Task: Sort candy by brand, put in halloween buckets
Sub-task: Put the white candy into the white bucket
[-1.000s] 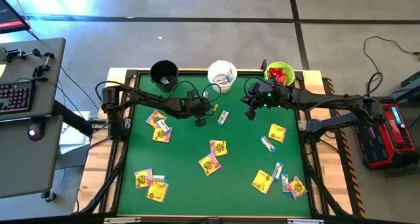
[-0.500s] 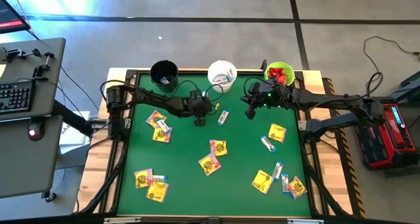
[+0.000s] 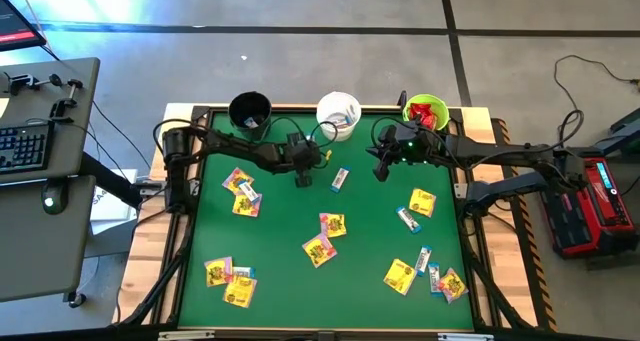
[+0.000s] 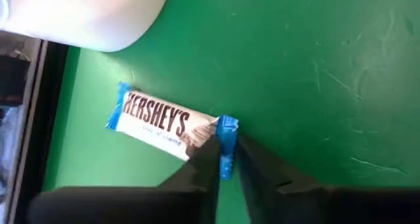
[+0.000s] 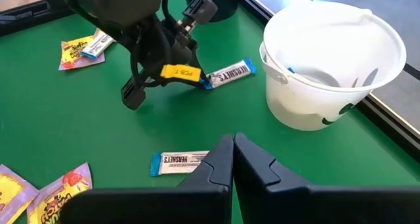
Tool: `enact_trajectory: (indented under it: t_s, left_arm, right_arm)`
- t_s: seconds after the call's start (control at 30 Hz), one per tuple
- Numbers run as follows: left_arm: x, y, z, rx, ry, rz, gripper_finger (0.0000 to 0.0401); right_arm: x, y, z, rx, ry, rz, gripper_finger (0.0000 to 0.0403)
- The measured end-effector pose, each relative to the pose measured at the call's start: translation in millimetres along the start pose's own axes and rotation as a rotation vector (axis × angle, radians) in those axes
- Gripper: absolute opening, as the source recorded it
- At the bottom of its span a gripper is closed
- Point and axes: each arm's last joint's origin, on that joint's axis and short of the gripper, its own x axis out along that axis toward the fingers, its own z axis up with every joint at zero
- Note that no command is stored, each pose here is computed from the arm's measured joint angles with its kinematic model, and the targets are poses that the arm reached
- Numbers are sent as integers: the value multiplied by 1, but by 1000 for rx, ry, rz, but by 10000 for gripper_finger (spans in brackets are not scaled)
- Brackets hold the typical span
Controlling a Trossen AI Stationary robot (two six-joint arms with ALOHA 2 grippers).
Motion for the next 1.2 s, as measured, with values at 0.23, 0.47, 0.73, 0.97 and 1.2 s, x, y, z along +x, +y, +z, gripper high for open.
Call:
enact_trajectory:
  t_s: [0.23, 0.47, 0.73, 0.97, 1.2]
  left_arm:
    - [0, 3, -2, 4, 8, -13, 1]
    - [-14, 9, 6, -26, 42, -42, 0]
    - [-49, 31, 32, -123, -19, -53, 0]
    - [-82, 51, 44, -191, -64, -30, 0]
    - [-109, 69, 58, -246, -113, -2, 0]
  right_arm:
    - [0, 0, 0, 0, 0, 0, 0]
    - [0, 0, 0, 0, 0, -1, 0]
    - [0, -1, 1, -16, -8, -8, 0]
    - [0, -2, 1, -34, -8, -9, 0]
    - [0, -2, 1, -41, -8, -10, 0]
